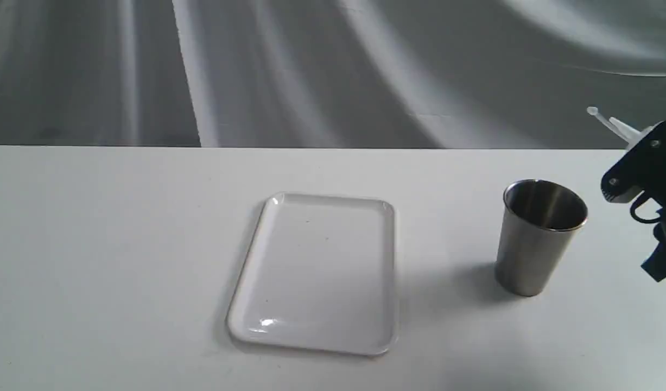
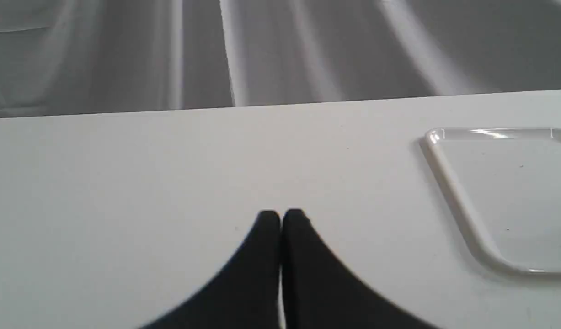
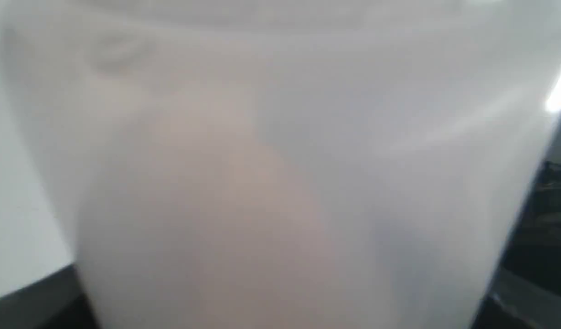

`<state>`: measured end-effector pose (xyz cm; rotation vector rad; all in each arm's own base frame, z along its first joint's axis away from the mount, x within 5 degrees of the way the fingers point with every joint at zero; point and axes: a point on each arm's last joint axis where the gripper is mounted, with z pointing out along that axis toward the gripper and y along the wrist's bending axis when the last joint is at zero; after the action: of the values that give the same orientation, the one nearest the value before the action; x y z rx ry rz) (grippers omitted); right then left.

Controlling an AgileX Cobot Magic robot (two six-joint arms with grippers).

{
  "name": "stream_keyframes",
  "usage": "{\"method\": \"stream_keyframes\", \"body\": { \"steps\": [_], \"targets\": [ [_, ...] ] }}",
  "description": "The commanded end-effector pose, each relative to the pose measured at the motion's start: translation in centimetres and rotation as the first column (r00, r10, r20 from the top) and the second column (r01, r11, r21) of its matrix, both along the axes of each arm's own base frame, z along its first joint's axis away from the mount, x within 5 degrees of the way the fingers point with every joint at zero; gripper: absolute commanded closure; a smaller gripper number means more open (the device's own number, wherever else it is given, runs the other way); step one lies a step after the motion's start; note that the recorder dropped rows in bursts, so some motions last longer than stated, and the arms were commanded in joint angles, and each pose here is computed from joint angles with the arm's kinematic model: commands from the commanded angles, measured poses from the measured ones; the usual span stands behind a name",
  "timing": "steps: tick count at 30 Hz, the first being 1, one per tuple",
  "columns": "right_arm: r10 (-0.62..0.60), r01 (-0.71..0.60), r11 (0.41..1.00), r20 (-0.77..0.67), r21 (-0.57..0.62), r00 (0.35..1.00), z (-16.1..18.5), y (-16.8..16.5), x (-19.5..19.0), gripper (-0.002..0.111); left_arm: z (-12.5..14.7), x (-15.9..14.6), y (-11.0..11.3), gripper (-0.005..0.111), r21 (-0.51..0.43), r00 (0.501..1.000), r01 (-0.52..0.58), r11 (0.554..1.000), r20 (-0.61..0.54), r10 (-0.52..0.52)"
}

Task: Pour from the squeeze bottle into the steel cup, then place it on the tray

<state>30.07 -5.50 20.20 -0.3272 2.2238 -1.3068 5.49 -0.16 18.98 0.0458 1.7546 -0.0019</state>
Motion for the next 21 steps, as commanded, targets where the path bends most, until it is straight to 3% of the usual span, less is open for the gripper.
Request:
{"method": "stream_keyframes", "body": {
  "steps": [1,7,12,21],
  "targets": [
    [0.04,-0.05,0.99,-0.076,-0.136,0.996,0.98,-0.17,0.6,0.108,-0.07,0.01,0.01,0.107,-0.004,1.0,-0.002,1.0,0.006,0.002],
    [0.052,-0.068,0.985,-0.1,-0.159,0.994,1.25,-0.16,0.81,0.108,-0.07,0.01,0.01,0.107,-0.006,1.0,-0.002,1.0,0.006,0.002],
    [0.09,-0.149,0.959,-0.241,-0.24,0.966,1.1,-0.15,0.86,0.108,-0.07,0.01,0.01,0.107,-0.006,1.0,-0.002,1.0,0.006,0.002],
    [0.103,-0.184,0.945,-0.291,-0.269,0.951,1.21,-0.14,0.96,0.108,-0.07,0.01,0.01,0.107,-0.004,1.0,-0.002,1.0,0.006,0.002]
  ]
}}
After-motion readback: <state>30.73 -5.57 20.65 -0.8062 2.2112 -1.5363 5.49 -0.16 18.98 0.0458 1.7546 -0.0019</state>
